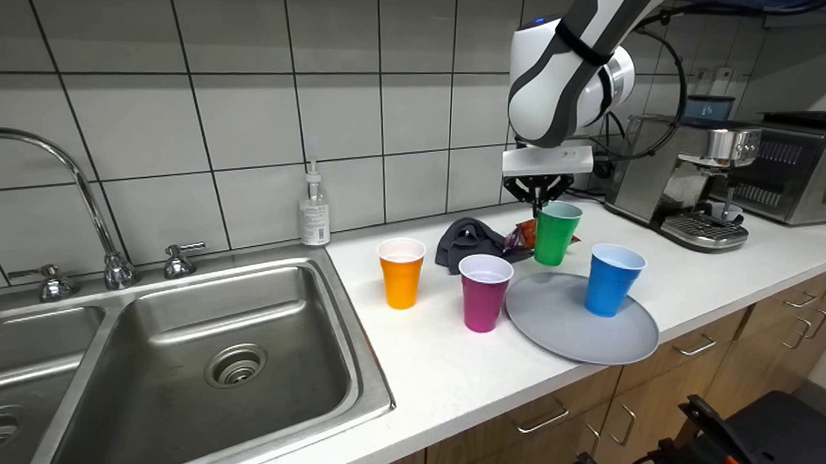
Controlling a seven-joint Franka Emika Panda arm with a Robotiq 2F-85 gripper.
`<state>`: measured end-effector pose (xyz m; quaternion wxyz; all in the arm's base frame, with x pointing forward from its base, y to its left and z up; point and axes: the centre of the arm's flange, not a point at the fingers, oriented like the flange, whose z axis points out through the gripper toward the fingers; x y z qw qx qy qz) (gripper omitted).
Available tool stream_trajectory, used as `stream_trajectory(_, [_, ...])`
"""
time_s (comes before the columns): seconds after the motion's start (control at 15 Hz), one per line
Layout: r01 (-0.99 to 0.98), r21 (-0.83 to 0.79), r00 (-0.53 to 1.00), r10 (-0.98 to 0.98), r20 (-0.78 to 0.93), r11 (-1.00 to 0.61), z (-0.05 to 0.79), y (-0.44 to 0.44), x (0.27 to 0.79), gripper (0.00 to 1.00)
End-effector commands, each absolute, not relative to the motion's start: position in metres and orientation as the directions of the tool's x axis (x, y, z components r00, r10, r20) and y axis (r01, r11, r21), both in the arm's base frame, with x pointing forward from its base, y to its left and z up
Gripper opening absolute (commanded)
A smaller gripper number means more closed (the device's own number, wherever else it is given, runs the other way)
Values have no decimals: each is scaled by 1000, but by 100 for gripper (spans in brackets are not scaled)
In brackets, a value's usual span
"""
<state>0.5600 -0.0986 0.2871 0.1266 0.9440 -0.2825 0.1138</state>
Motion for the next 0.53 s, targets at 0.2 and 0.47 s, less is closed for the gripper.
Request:
stream_trajectory(0.2, [-509,196,843,-440,308,-838,292,-57,524,1])
stream_trajectory(0.47, [-487,214,856,-415,308,-847,288,-43,509,1])
